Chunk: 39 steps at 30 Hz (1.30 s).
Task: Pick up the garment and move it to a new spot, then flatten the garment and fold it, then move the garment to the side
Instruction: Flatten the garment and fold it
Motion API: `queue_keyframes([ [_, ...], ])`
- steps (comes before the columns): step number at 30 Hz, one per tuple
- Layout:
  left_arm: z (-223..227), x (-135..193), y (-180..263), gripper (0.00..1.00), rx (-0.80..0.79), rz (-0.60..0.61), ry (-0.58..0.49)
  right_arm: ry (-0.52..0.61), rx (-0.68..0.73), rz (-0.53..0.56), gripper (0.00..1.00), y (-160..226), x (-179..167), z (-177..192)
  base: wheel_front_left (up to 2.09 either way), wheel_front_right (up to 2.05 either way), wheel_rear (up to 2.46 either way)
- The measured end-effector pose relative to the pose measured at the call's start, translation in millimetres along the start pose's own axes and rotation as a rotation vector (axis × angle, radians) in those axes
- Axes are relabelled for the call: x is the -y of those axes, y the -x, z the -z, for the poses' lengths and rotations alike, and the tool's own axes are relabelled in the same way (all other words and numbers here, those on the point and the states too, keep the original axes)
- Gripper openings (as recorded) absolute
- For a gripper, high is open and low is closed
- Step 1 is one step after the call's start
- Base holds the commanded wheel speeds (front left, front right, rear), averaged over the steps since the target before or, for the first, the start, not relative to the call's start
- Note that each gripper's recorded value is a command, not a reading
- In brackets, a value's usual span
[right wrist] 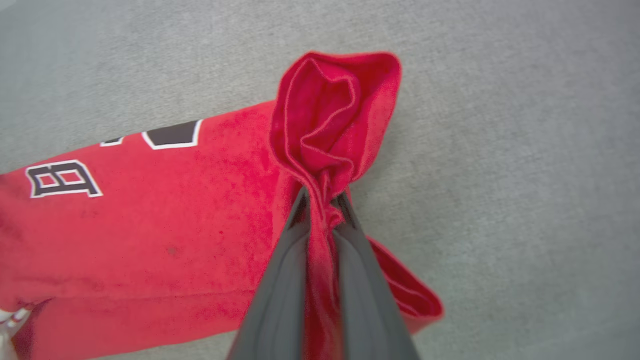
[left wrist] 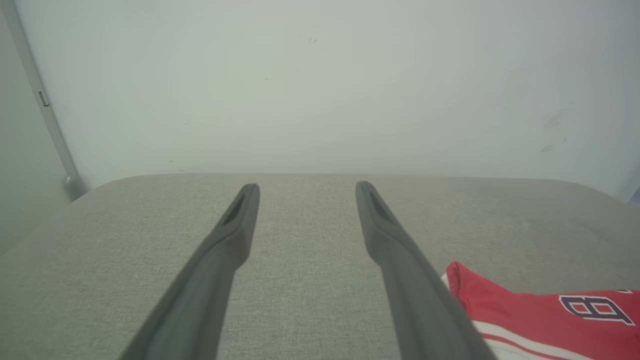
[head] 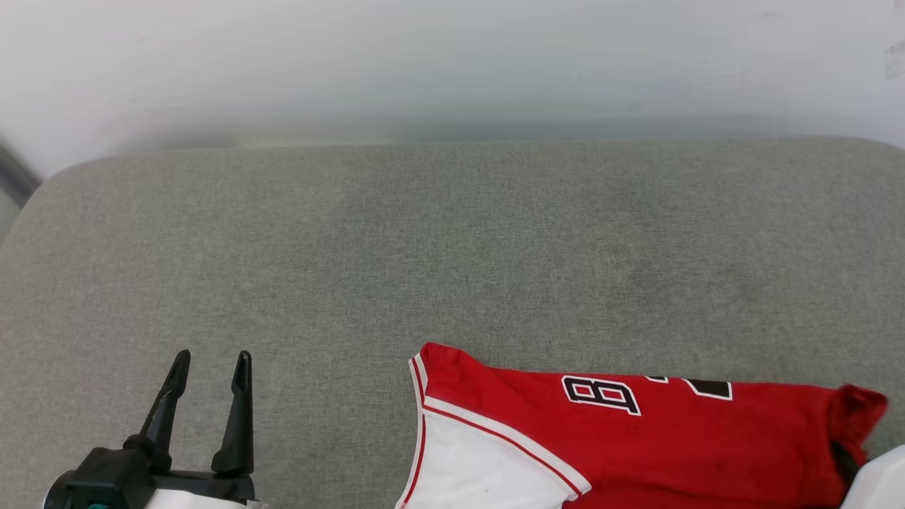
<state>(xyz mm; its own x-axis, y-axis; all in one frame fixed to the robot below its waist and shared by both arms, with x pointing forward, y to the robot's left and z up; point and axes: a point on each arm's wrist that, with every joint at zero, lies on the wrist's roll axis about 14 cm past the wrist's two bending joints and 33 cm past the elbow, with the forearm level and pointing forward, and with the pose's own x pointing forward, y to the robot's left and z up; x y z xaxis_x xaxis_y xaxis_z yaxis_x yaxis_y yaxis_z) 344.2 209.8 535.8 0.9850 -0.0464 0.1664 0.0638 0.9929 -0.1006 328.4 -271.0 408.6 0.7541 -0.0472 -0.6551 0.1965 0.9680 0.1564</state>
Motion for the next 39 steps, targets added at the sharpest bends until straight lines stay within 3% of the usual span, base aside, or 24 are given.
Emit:
queue_keyframes([
  [18,-1.9,9.7,17.0,1.0,0.002,0.011,0.021,0.053,-0.067,-0.432,0.0,32.3,-150.5,22.0,0.0,0.0,0.0],
  [22,-4.0,-2.4,27.3,1.0,0.003,-0.034,0.013,-0.022,-0.149,-0.691,0.0,46.6,-221.1,40.2,0.0,0.0,0.0],
  [25,-3.5,-5.1,31.3,1.0,0.0,-0.047,0.012,-0.055,-0.166,-0.785,0.0,52.1,-247.9,43.7,0.0,0.0,0.0],
  [31,-2.3,-9.3,37.5,1.0,-0.007,-0.068,0.013,-0.077,-0.186,-0.866,0.0,51.2,-278.1,51.2,0.0,0.0,0.0],
  [39,2.2,-13.8,40.8,1.0,-0.024,-0.088,0.015,-0.09,-0.211,-0.891,0.0,38.8,-298.0,61.1,0.0,0.0,0.0],
])
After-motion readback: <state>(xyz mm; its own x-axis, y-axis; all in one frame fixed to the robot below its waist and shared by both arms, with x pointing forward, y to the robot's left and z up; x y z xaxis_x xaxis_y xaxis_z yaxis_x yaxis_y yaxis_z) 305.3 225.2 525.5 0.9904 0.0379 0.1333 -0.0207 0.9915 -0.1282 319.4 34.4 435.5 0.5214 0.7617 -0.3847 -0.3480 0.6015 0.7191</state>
